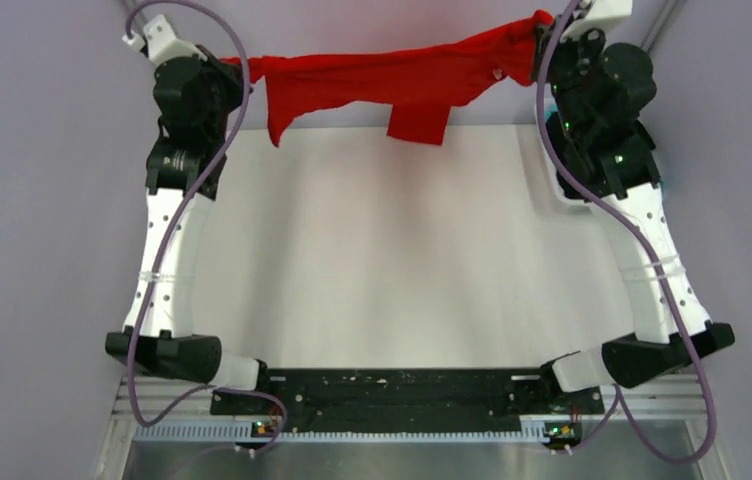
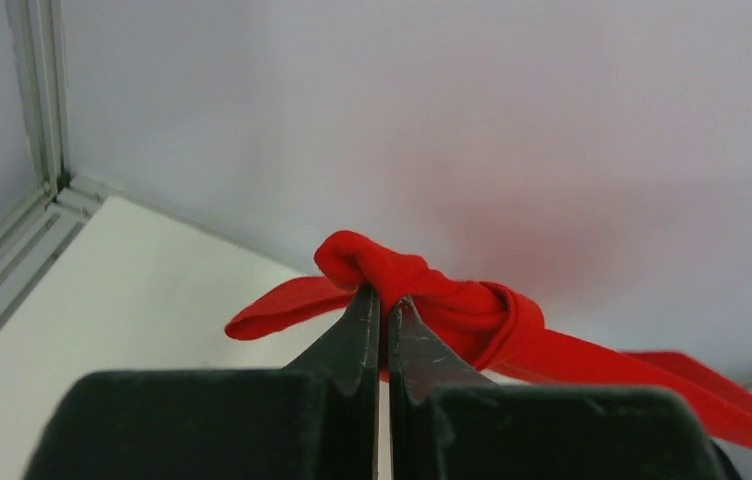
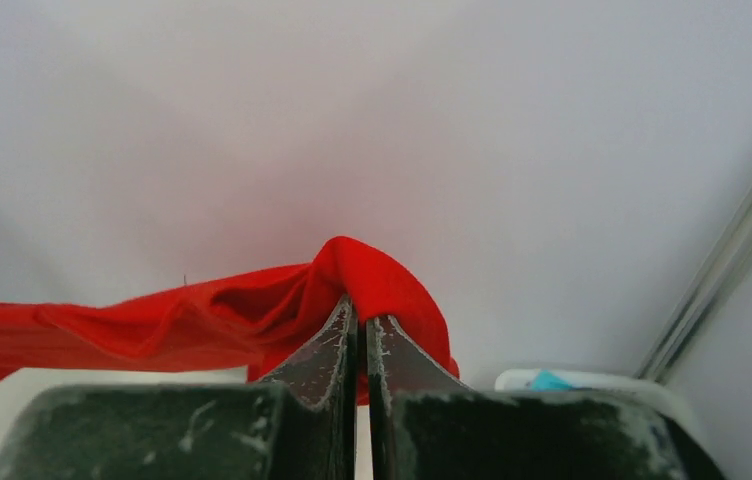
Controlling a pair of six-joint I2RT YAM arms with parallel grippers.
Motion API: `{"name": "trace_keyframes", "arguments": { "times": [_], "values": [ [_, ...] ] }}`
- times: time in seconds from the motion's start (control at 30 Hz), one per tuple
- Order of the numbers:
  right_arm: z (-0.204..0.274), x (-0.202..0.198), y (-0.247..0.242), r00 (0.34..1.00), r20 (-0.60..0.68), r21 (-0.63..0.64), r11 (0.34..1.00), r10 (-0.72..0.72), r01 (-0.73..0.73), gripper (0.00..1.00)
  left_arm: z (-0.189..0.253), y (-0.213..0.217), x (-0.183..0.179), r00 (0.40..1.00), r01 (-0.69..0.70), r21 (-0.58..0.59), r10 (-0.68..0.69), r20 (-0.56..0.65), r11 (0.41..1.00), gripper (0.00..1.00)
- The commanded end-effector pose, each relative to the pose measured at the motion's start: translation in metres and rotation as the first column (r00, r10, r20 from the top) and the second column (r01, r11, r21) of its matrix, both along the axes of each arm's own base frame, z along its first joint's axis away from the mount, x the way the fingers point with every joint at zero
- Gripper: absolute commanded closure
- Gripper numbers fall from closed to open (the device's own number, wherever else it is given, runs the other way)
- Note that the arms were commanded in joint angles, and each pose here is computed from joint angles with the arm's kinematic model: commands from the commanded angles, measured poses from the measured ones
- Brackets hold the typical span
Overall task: Fold and stack the t-shirts
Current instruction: Flatten out the tshirt
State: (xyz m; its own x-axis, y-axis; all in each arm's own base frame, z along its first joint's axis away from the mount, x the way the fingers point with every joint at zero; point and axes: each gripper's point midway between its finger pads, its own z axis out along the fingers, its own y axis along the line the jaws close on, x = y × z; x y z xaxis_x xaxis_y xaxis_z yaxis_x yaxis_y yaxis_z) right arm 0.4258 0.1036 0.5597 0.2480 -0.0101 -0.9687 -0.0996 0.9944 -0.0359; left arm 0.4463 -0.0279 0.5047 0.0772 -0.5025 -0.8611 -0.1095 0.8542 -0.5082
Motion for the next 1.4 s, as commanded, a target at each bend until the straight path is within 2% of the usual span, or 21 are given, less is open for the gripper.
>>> {"name": "trace_keyframes", "arguments": {
  "times": [0.0, 0.07, 0.1, 0.2, 0.33, 0.4, 0.47, 0.5, 0.53, 0.57, 0.6, 0.63, 0.77, 0.83, 0.9, 0.97, 1.03, 1.17, 1.2, 1.37],
  "values": [
    [-0.060, -0.024, 0.000, 0.993, -0.107, 0.038, 0.998, 0.054, -0.050, 1.00, -0.082, -0.007, -0.005, 0.993, 0.053, -0.011, -0.053, -0.103, 0.999, 1.00],
    [-0.119, -0.040, 0.008, 0.968, -0.218, 0.101, 0.990, 0.123, -0.103, 1.00, -0.139, -0.018, -0.022, 0.977, 0.095, -0.082, -0.109, -0.182, 0.992, 1.00],
    [-0.169, -0.049, 0.011, 0.940, -0.308, 0.132, 0.985, 0.147, -0.111, 1.00, -0.171, -0.026, -0.029, 0.965, 0.113, -0.141, -0.142, -0.222, 0.984, 1.00],
    [-0.254, -0.087, 0.007, 0.872, -0.455, 0.276, 0.960, 0.182, -0.056, 0.99, -0.271, -0.033, -0.060, 0.907, 0.065, -0.270, -0.170, -0.386, 0.961, 1.00],
    [-0.349, -0.134, 0.013, 0.729, -0.634, 0.349, 0.937, 0.258, -0.029, 0.94, -0.364, -0.043, -0.112, 0.775, 0.013, -0.331, -0.219, -0.593, 0.944, 0.76],
    [-0.381, -0.156, 0.008, 0.670, -0.699, 0.349, 0.937, 0.249, 0.016, 0.90, -0.392, -0.055, -0.138, 0.701, 0.026, -0.372, -0.282, -0.655, 0.928, 0.58],
    [-0.405, -0.175, -0.002, 0.622, -0.751, 0.338, 0.938, 0.219, 0.078, 0.72, -0.407, -0.061, -0.158, 0.651, 0.036, -0.384, -0.313, -0.691, 0.923, 0.36],
    [-0.413, -0.182, -0.006, 0.608, -0.767, 0.336, 0.936, 0.206, 0.108, 0.62, -0.412, -0.060, -0.166, 0.635, 0.026, -0.373, -0.303, -0.710, 0.928, 0.30],
    [-0.417, -0.189, -0.010, 0.599, -0.777, 0.335, 0.933, 0.194, 0.131, 0.49, -0.413, -0.056, -0.172, 0.631, 0.004, -0.359, -0.281, -0.723, 0.933, 0.24],
    [-0.418, -0.194, -0.013, 0.598, -0.779, 0.335, 0.931, 0.187, 0.145, 0.28, -0.410, -0.054, -0.175, 0.636, -0.008, -0.348, -0.264, -0.725, 0.937, 0.18],
    [-0.416, -0.196, -0.016, 0.604, -0.777, 0.332, 0.931, 0.179, 0.150, 0.08, -0.402, -0.053, -0.174, 0.655, 0.004, -0.343, -0.262, -0.709, 0.939, 0.04],
    [-0.410, -0.197, -0.019, 0.620, -0.767, 0.329, 0.932, 0.167, 0.155, 0.01, -0.391, -0.055, -0.170, 0.678, 0.025, -0.342, -0.267, -0.685, 0.939, 0.01],
    [-0.378, -0.187, -0.018, 0.704, -0.687, 0.361, 0.926, 0.181, 0.114, 0.01, -0.352, -0.073, -0.156, 0.732, 0.128, -0.332, -0.315, -0.604, 0.935, 0.01],
    [-0.372, -0.182, 0.002, 0.705, -0.649, 0.414, 0.910, 0.284, 0.014, 0.01, -0.348, -0.088, -0.148, 0.729, 0.179, -0.334, -0.353, -0.587, 0.925, 0.01],
    [-0.375, -0.179, 0.029, 0.668, -0.617, 0.480, 0.872, 0.416, -0.099, 0.01, -0.347, -0.111, -0.139, 0.698, 0.261, -0.364, -0.435, -0.569, 0.894, 0.01],
    [-0.380, -0.176, 0.055, 0.604, -0.594, 0.541, 0.820, 0.531, -0.189, 0.01, -0.352, -0.137, -0.131, 0.649, 0.328, -0.381, -0.499, -0.574, 0.865, 0.01],
    [-0.389, -0.170, 0.074, 0.559, -0.602, 0.550, 0.804, 0.570, -0.228, 0.01, -0.359, -0.162, -0.123, 0.593, 0.386, -0.376, -0.539, -0.599, 0.843, 0.01],
    [-0.427, -0.156, 0.095, 0.524, -0.731, 0.400, 0.897, 0.437, -0.191, 0.01, -0.404, -0.189, -0.114, 0.472, 0.414, -0.399, -0.568, -0.674, 0.818, 0.01],
    [-0.440, -0.152, 0.100, 0.494, -0.763, 0.386, 0.907, 0.417, -0.170, 0.01, -0.414, -0.191, -0.113, 0.452, 0.409, -0.407, -0.569, -0.687, 0.817, 0.01],
    [-0.495, -0.147, 0.083, 0.418, -0.867, 0.294, 0.956, 0.270, -0.006, 0.01, -0.463, -0.176, -0.110, 0.393, 0.311, -0.375, -0.478, -0.786, 0.873, 0.01]
  ]
}}
